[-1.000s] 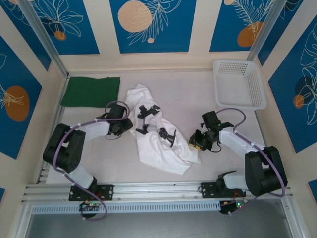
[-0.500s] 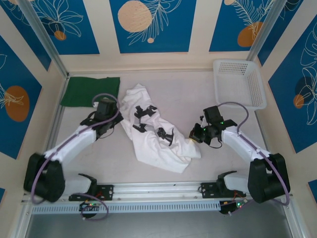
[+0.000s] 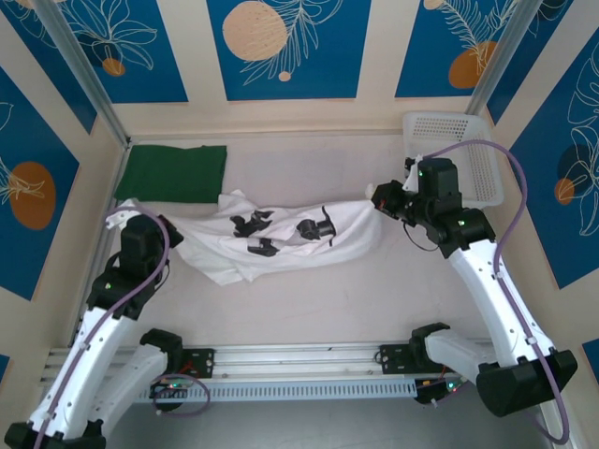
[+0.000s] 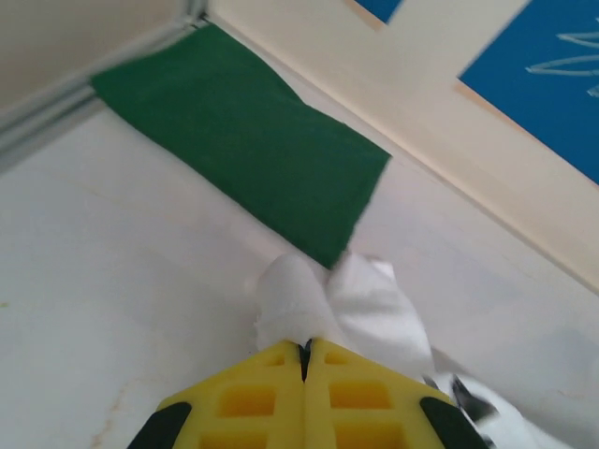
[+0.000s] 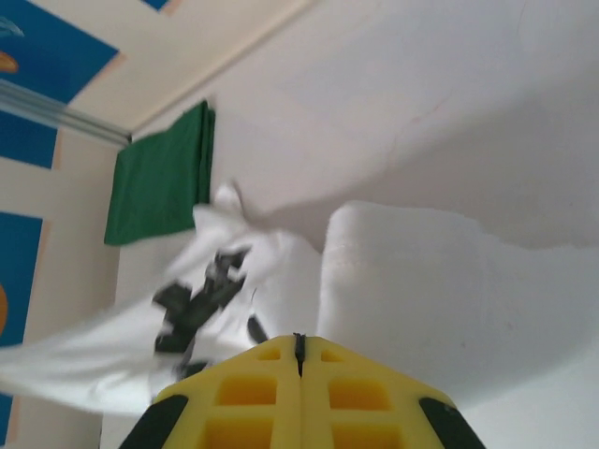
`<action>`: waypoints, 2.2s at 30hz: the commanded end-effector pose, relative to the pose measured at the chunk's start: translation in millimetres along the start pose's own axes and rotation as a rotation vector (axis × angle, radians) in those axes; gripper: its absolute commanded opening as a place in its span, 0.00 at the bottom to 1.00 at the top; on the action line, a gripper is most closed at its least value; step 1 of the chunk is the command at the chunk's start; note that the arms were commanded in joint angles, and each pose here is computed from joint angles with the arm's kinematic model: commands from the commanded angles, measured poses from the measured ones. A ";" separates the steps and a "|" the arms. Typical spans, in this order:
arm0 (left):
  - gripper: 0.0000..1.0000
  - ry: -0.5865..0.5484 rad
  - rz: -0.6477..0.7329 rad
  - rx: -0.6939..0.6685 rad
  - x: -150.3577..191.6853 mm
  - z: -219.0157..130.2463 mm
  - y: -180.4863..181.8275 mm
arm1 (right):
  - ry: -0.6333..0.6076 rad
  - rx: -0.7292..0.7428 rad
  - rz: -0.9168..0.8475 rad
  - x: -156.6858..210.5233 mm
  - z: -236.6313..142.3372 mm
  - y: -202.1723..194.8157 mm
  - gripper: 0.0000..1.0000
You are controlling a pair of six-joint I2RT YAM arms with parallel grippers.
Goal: Fold and stack the t-shirts
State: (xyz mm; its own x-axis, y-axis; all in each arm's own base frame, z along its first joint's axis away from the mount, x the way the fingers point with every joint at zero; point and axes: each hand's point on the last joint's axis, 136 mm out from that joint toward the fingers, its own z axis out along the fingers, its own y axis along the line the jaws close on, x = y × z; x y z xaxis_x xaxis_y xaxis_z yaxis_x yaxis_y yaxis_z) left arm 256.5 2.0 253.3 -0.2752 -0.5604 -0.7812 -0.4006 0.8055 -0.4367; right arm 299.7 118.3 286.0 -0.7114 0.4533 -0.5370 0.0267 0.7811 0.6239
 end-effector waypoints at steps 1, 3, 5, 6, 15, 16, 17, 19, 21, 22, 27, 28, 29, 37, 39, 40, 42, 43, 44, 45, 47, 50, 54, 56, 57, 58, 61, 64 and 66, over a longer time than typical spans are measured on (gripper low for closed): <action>0.00 -0.003 0.045 -0.133 11.0 1.3 36.8 | -0.076 0.049 -0.020 -22.8 -1.4 -6.2 0.00; 0.09 0.010 0.034 -0.157 21.5 4.8 46.3 | -0.039 0.075 -0.010 -25.0 11.6 -11.1 0.04; 0.11 0.008 0.029 -0.190 25.8 8.0 54.5 | -0.003 0.112 -0.014 -28.1 26.1 -16.2 0.14; 0.13 0.009 0.026 -0.199 26.2 9.5 56.2 | 0.025 0.140 -0.021 -29.9 36.7 -20.4 0.23; 0.93 0.088 0.092 -0.107 23.1 24.6 23.6 | 0.157 0.271 0.045 -14.7 71.6 -68.7 0.65; 0.99 0.109 0.113 -0.044 26.9 28.4 11.4 | 0.166 0.262 0.048 -5.3 73.6 -73.5 0.68; 1.00 0.150 0.136 0.036 34.0 33.0 -5.2 | 0.184 0.250 0.049 4.5 76.7 -78.2 0.69; 1.00 0.276 0.170 0.139 53.6 45.5 -33.3 | 0.242 0.269 0.059 22.9 85.0 -91.6 0.69; 1.00 0.419 0.205 0.173 77.6 64.2 -55.4 | 0.313 0.290 0.069 38.4 97.4 -103.0 0.69; 1.00 0.465 0.227 0.189 86.5 71.3 -65.9 | 0.344 0.296 0.073 44.0 102.5 -106.6 0.69; 1.00 0.549 0.408 0.121 117.2 122.9 -109.5 | 0.425 0.381 0.052 57.3 130.0 -122.3 0.69; 1.00 0.564 0.434 0.098 120.7 135.1 -114.8 | 0.438 0.395 0.050 59.1 135.4 -124.8 0.68; 1.00 0.597 0.465 0.067 128.9 151.1 -117.5 | 0.450 0.409 0.049 60.9 141.4 -128.0 0.68; 1.00 0.855 0.593 0.018 211.7 221.9 -129.9 | 0.579 0.380 0.004 86.5 165.1 -118.5 0.61; 0.93 0.885 0.579 0.040 225.1 222.7 -128.8 | 0.600 0.369 0.009 91.8 166.4 -119.1 0.53; 0.89 0.895 0.569 0.052 228.9 221.4 -129.3 | 0.604 0.358 0.016 92.6 167.2 -118.7 0.48; 0.74 0.906 0.549 0.087 232.1 216.9 -132.2 | 0.609 0.339 0.034 93.6 168.1 -119.1 0.35; 0.65 0.901 0.541 0.099 230.6 214.7 -133.9 | 0.609 0.330 0.041 93.5 167.7 -118.8 0.31; 0.55 0.894 0.532 0.119 228.5 211.6 -137.0 | 0.609 0.315 0.050 93.3 166.8 -116.5 0.24; 0.42 0.888 0.526 0.139 225.6 207.8 -140.2 | 0.602 0.291 0.054 91.6 165.1 -111.9 0.18; 0.21 0.861 0.508 0.185 215.3 199.0 -149.4 | 0.579 0.232 0.052 87.6 158.5 -98.1 0.11; 0.02 0.785 0.471 0.250 191.0 181.4 -162.1 | 0.516 0.177 0.038 76.9 143.4 -80.7 0.09; 0.00 0.701 0.440 0.260 164.0 159.6 -160.6 | 0.454 0.228 0.022 63.7 137.3 -83.9 0.40; 0.00 0.681 0.430 0.260 157.3 150.9 -157.2 | 0.477 0.243 0.005 63.5 144.8 -82.4 0.54; 0.00 0.671 0.426 0.260 154.5 147.1 -154.9 | 0.495 0.265 -0.009 64.0 151.0 -82.9 0.57; 0.00 0.665 0.424 0.259 153.0 144.0 -152.7 | 0.514 0.283 -0.026 67.1 158.0 -82.9 0.59; 0.50 0.633 0.443 0.183 145.7 143.0 -136.6 | 0.570 0.320 -0.070 77.0 183.8 -82.0 0.64; 0.80 0.660 0.481 0.100 147.1 155.2 -124.5 | 0.615 0.355 -0.108 86.2 207.3 -79.1 0.65; 0.92 0.705 0.510 0.057 157.3 166.0 -118.4 | 0.630 0.396 -0.142 89.5 219.8 -79.4 0.66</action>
State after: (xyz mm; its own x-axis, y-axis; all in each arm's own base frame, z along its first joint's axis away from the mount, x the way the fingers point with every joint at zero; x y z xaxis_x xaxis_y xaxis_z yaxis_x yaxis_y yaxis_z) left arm 403.9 -163.0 129.8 -0.8585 -0.1215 -0.4982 -0.0011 0.9720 -0.2351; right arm 391.2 187.9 68.7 -0.9822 0.1449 -0.1192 0.0979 0.9378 0.3330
